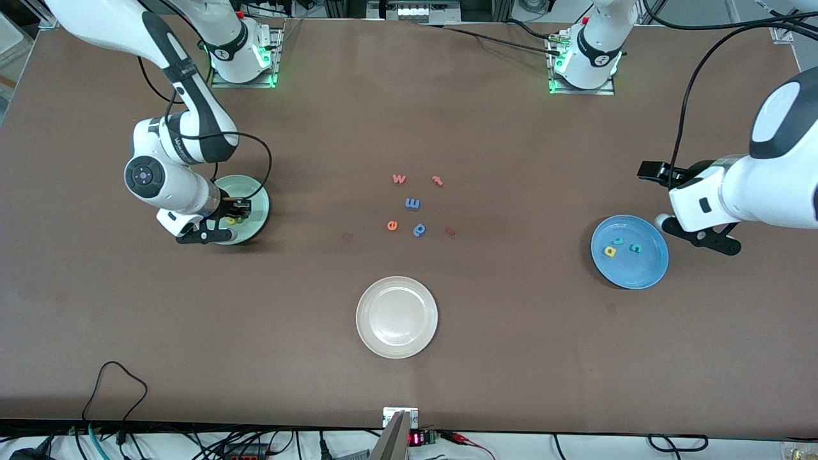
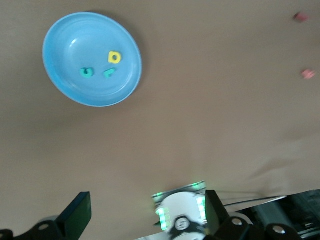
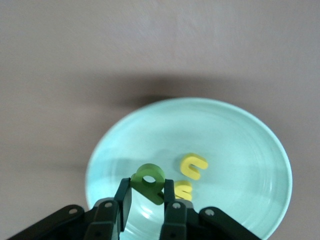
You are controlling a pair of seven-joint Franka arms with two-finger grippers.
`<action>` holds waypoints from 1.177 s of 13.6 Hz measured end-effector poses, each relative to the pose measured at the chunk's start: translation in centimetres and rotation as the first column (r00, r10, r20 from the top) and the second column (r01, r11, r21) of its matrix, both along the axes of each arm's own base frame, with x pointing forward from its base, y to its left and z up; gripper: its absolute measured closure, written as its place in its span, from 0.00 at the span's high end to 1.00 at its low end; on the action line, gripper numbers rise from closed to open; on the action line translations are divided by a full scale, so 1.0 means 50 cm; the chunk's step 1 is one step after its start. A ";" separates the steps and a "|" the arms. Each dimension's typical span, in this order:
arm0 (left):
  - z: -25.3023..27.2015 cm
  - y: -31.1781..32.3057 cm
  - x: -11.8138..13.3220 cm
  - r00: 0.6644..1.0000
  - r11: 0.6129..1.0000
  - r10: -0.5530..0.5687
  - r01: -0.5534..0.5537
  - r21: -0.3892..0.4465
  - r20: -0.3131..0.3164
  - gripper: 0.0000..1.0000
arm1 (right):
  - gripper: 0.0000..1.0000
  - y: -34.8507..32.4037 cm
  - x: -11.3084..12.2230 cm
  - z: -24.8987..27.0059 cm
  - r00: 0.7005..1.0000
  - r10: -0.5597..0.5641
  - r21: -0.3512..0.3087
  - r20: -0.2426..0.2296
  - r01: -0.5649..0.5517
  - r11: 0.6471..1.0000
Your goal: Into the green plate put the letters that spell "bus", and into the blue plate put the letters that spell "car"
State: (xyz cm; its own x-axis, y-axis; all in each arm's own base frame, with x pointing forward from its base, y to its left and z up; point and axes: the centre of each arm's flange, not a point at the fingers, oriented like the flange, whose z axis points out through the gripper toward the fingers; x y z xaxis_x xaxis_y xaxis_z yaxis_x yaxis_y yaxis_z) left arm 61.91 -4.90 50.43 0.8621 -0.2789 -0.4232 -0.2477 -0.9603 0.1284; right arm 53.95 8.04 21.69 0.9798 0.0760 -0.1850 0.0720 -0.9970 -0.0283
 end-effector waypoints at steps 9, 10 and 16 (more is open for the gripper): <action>0.102 0.042 -0.042 0.916 0.980 0.174 -0.197 0.027 0.361 1.00 | 0.72 -0.010 -0.001 -0.012 1.000 0.001 -0.001 -0.018 -0.001 1.000; 0.108 0.047 -0.054 0.902 0.979 0.178 -0.202 0.020 0.394 1.00 | 0.83 -0.011 0.011 0.021 1.000 0.001 -0.005 -0.006 -0.001 1.000; 0.127 0.016 -0.129 0.856 0.985 0.154 -0.174 -0.007 0.493 1.00 | 1.00 -0.017 0.108 0.442 0.997 -0.011 -0.040 0.075 0.014 0.999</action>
